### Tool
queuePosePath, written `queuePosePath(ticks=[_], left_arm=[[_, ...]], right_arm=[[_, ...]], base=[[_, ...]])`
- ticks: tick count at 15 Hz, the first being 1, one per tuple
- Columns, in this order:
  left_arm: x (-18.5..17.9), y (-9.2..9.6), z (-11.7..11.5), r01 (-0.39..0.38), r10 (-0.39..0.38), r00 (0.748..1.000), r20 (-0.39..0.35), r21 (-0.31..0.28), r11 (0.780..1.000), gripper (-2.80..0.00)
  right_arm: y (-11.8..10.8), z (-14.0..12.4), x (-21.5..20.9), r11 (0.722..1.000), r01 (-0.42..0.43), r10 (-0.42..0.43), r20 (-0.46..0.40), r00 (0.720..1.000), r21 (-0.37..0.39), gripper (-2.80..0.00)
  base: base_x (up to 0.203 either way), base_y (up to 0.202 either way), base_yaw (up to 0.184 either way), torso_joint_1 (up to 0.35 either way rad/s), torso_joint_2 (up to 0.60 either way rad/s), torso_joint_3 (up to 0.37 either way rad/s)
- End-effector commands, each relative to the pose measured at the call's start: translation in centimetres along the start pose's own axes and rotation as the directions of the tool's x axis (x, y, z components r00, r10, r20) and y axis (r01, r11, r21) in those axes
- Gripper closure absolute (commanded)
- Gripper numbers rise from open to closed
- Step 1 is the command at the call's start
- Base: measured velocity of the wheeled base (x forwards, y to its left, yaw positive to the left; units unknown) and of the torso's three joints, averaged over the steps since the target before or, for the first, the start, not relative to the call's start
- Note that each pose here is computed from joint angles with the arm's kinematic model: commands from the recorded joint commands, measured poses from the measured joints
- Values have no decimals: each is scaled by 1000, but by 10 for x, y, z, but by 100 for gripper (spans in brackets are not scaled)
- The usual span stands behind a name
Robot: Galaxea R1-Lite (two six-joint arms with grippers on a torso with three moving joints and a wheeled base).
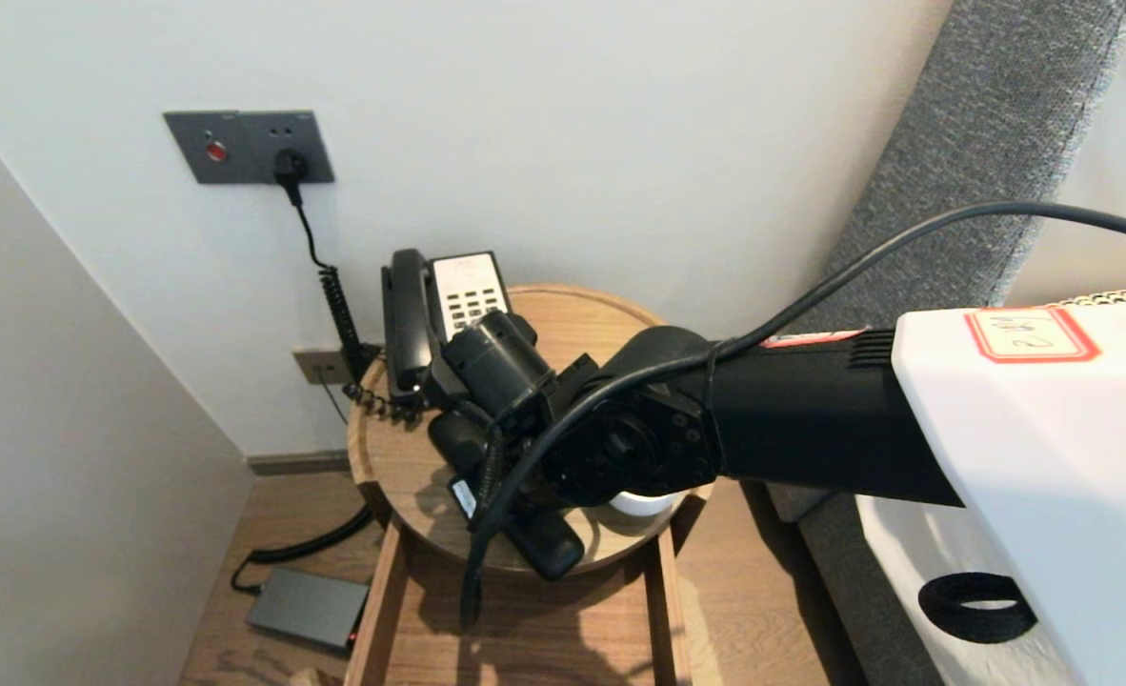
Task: Put the remote controls on the table in the drawer one by one
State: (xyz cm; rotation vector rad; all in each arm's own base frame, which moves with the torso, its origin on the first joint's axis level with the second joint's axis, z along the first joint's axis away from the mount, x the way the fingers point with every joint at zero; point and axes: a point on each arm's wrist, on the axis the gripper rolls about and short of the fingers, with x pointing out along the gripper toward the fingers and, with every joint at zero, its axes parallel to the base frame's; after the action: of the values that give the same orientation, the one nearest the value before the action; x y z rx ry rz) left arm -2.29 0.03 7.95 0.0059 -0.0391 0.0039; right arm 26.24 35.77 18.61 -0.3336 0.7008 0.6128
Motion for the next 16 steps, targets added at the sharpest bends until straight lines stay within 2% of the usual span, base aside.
queuePosePath(ticks=[1, 6, 11, 16], left_arm=[[1, 0, -3, -1, 1, 1000, -7, 0, 1000, 0], [1, 0, -3, -1, 1, 1000, -7, 0, 1000, 0], [1, 0, -3, -1, 1, 1000, -7, 0, 1000, 0], [1, 0, -3, -1, 1, 1000, -7, 0, 1000, 0]], right_arm=[[0, -1, 0, 1000, 2, -2, -8, 1000, -1, 0], [3, -13, 0, 999, 39, -40, -44, 998, -25, 0], [-1, -3, -23, 999, 36, -36, 7, 999, -1, 0], [6, 2, -39, 1000, 10, -10, 39, 999, 2, 0]], base=[[0, 0, 0, 0, 0, 0], [0, 0, 0, 0, 0, 0], [0, 0, 0, 0, 0, 0], [0, 0, 0, 0, 0, 0]])
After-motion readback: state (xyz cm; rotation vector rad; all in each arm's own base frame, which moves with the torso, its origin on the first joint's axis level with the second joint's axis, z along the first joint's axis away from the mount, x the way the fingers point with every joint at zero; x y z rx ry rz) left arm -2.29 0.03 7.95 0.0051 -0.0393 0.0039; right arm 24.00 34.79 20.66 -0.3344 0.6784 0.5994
